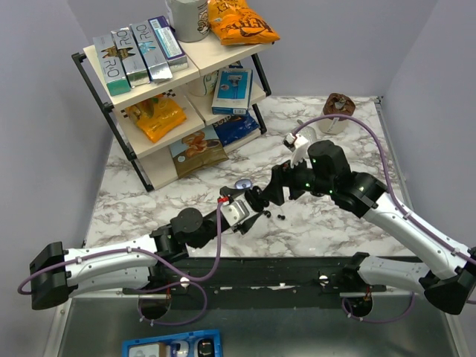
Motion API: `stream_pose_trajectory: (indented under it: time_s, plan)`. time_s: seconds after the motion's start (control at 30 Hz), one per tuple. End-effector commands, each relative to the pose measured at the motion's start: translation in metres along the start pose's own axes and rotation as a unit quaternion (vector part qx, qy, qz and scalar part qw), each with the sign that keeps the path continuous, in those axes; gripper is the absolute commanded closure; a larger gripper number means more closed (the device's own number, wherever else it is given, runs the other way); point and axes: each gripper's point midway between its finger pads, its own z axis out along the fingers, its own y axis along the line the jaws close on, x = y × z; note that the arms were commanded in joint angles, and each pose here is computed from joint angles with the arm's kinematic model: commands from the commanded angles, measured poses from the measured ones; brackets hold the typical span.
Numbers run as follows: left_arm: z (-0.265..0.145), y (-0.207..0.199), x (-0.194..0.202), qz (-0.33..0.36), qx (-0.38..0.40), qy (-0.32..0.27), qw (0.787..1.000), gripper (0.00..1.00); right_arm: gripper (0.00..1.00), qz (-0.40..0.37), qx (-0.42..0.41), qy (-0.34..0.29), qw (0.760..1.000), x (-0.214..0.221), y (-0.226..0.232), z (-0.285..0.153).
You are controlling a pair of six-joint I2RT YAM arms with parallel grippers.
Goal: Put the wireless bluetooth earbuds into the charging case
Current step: Open the charging case, then adjust the charging case.
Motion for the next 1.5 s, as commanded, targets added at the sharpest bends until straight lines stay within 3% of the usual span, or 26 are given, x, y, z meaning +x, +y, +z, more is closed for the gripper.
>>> stream_pose_trajectory:
  time_s: [0.0, 0.23, 0.6, 0.87, 1.07, 1.23, 1.27, 1.3, 1.33, 1.4, 1.43, 1.47]
  plan:
    - [-0.002, 0.003, -0.022, -0.014, -0.005, -0.042, 0.999, 1.00, 0.14, 0.002, 0.052, 0.011, 0.999, 0.006, -0.019, -0.004]
    - [-0.005, 0.003, -0.022, -0.018, -0.008, -0.046, 0.999, 1.00, 0.16, 0.011, -0.025, -0.041, 0.999, -0.013, 0.012, -0.016]
    - [-0.010, 0.005, -0.027, -0.026, -0.012, -0.076, 0.997, 1.00, 0.24, 0.053, -0.131, -0.030, 0.989, -0.013, 0.047, -0.006]
    - [-0.015, 0.006, -0.035, -0.033, -0.014, -0.094, 0.995, 1.00, 0.35, 0.071, -0.135, -0.011, 0.988, -0.006, 0.045, 0.007]
    - [-0.016, 0.006, -0.037, -0.039, -0.011, -0.100, 0.994, 1.00, 0.54, 0.070, -0.142, -0.012, 0.987, -0.007, 0.046, 0.011]
    - [-0.016, 0.009, -0.032, -0.044, -0.023, -0.090, 0.995, 1.00, 0.87, 0.056, -0.156, -0.020, 0.986, -0.010, 0.051, 0.006]
    - [-0.016, 0.011, -0.030, -0.048, -0.030, -0.086, 0.995, 0.95, 0.91, 0.044, -0.161, -0.025, 0.986, -0.011, 0.053, 0.003]
    - [-0.017, 0.015, -0.026, -0.053, -0.041, -0.076, 0.995, 0.82, 0.95, 0.039, -0.162, -0.029, 0.986, -0.013, 0.054, 0.000]
    - [-0.017, 0.017, -0.027, -0.052, -0.046, -0.072, 0.995, 0.63, 0.99, 0.035, -0.161, -0.031, 0.986, -0.014, 0.053, -0.002]
    - [-0.018, 0.018, -0.022, -0.046, -0.049, -0.057, 0.996, 0.41, 0.99, 0.020, -0.160, -0.034, 0.986, -0.014, 0.054, -0.009]
    - [-0.018, 0.021, -0.025, -0.046, -0.055, -0.055, 0.996, 0.24, 0.99, 0.011, -0.158, -0.040, 0.986, -0.018, 0.055, -0.013]
    - [-0.020, 0.023, -0.027, -0.047, -0.059, -0.053, 0.996, 0.19, 0.99, 0.003, -0.154, -0.041, 0.987, -0.018, 0.054, -0.015]
